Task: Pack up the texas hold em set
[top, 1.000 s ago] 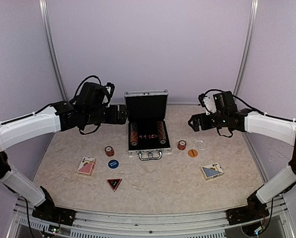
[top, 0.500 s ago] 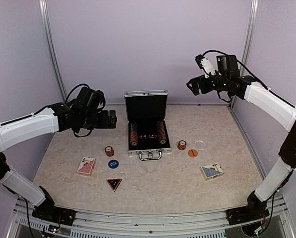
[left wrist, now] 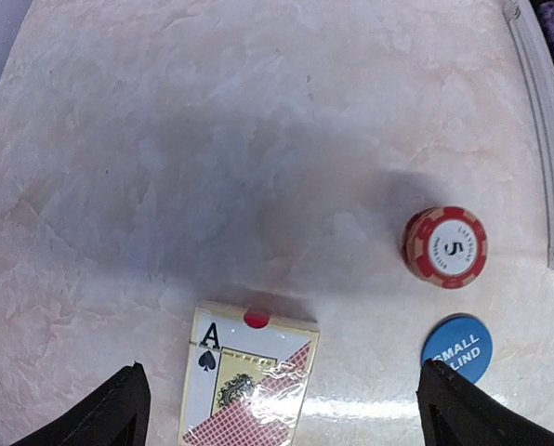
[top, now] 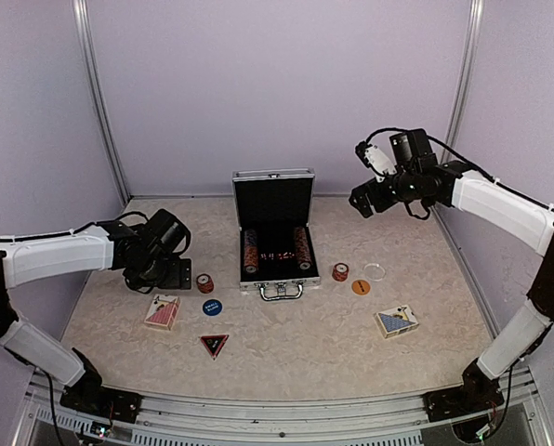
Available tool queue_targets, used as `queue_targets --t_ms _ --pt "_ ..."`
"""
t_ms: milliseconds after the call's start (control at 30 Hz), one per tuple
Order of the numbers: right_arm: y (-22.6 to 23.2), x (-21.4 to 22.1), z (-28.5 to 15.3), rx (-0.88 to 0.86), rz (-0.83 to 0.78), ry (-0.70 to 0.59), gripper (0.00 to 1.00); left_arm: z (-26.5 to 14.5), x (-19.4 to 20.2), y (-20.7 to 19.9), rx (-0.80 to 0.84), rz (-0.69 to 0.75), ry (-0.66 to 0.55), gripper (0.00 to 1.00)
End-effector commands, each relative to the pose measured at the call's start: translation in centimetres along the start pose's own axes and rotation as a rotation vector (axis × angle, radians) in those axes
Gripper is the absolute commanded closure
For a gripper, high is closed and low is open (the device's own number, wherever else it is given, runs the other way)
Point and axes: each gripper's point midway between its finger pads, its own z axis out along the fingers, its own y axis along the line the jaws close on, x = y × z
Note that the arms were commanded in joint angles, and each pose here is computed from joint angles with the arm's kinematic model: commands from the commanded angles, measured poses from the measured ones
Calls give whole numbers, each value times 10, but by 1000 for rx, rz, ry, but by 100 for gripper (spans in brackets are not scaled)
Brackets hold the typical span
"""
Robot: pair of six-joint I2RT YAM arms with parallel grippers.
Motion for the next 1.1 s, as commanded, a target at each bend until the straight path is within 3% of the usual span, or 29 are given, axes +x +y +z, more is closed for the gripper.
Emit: queue_targets --t_ms 0,233,667,1067 --pt "2 3 -31 30 66 -24 0 5 24 18 -27 -17 78 1" --pt "11 39 -54 4 154 -14 0 19 37 29 38 -65 106 1" --pt "15 41 -73 -18 187 -66 0 37 50 19 116 -59 169 1" --pt "15 40 -74 -22 191 -79 0 57 72 24 5 -8 253 1"
